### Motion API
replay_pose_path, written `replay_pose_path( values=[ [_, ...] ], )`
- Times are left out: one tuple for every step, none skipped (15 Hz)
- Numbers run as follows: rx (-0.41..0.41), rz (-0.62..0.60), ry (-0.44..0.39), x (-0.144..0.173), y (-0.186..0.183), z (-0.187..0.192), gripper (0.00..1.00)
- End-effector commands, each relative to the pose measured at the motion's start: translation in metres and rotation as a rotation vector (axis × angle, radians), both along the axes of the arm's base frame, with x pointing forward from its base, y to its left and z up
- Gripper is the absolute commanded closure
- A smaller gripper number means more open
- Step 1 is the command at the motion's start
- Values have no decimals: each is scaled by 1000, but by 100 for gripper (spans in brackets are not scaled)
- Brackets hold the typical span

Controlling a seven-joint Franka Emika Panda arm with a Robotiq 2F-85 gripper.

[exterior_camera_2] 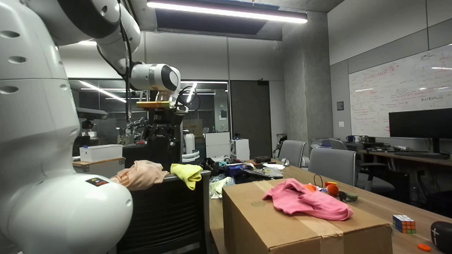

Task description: Remove the two t-shirts and yellow towel from the backrest and put them on the brown box

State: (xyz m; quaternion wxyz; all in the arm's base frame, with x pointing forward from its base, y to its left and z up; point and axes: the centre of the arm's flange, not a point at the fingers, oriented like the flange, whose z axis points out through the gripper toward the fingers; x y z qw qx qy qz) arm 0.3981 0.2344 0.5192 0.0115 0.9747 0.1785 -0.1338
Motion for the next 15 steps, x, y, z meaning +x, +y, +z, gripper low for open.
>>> replay_pose_path(
  values=[
    [11,6,-31,-18,21,-11,0],
    [6,18,-35,-23,27,-14,0],
    [-1,36,-38,-29,34,-18,0],
    [-5,50,-43,-35,40,-20,0],
    [-13,68,-39,-41,47,-24,0],
    [-17,79,-42,-46,54,-26,0],
    [-20,89,-36,-51,61,-27,0],
    [-22,96,-32,-54,67,-27,0],
    [-24,100,-25,-56,72,-27,0],
    [-27,106,-20,-58,76,-26,0],
    [-23,108,-10,-57,80,-25,0],
    [-23,113,-9,-57,82,-25,0],
    [-19,120,-4,-56,83,-26,0],
    [-12,131,4,-57,83,-24,0],
    [4,143,3,-56,82,-24,0]
  ],
)
